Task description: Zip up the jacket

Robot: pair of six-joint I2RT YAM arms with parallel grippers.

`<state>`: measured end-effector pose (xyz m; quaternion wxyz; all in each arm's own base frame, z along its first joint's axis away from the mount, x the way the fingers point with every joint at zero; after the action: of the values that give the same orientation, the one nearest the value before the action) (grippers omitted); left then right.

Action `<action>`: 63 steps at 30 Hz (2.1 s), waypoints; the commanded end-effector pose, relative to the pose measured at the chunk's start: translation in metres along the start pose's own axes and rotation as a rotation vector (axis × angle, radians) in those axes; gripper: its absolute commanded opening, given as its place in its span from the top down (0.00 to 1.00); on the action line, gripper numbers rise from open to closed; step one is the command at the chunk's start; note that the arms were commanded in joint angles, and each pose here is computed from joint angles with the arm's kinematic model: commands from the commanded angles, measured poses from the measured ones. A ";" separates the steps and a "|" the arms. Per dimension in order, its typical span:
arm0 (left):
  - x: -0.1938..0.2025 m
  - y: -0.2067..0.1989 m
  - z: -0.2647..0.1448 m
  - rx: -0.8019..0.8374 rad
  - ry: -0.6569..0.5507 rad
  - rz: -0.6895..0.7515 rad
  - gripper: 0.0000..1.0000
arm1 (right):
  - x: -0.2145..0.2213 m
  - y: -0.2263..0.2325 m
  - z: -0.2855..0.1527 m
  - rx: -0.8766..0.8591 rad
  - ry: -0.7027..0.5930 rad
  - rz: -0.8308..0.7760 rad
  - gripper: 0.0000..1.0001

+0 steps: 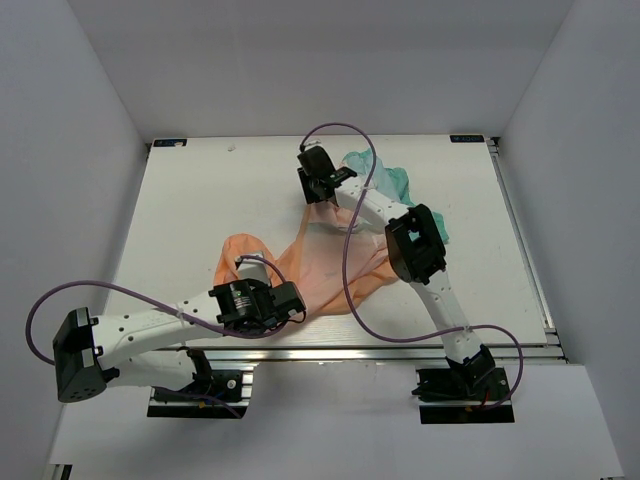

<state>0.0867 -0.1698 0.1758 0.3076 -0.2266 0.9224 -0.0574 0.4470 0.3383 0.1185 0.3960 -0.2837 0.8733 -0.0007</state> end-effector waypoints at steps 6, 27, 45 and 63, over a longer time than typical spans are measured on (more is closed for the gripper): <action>-0.016 -0.008 -0.012 0.049 -0.062 -0.050 1.00 | -0.019 -0.017 0.005 0.076 -0.049 0.022 1.00; -0.182 -0.058 -0.012 -0.080 -0.381 -0.213 1.00 | 0.006 -0.161 -0.279 0.404 -0.661 0.415 1.00; -0.260 -0.046 0.097 -0.240 -0.284 -0.250 1.00 | -0.015 -0.151 -0.217 0.309 -0.583 0.301 1.00; -0.299 0.026 0.065 -0.222 -0.468 -0.459 1.00 | -0.041 -0.150 -0.210 0.264 -1.126 0.151 1.00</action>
<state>0.3284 -0.0010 0.3179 0.4992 -0.4714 0.7251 0.0535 0.4249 0.2117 0.3434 0.8151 -0.1488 0.5528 0.0890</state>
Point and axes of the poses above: each gripper's point midway between its finger pads, its own z axis out along the fingers, its own y axis along the line the jaws close on, x = y × z, the point moved 9 cm from there along -z, back along the fingers, and after that the axes turned 13 degrees about -z, right-handed, at the moved point
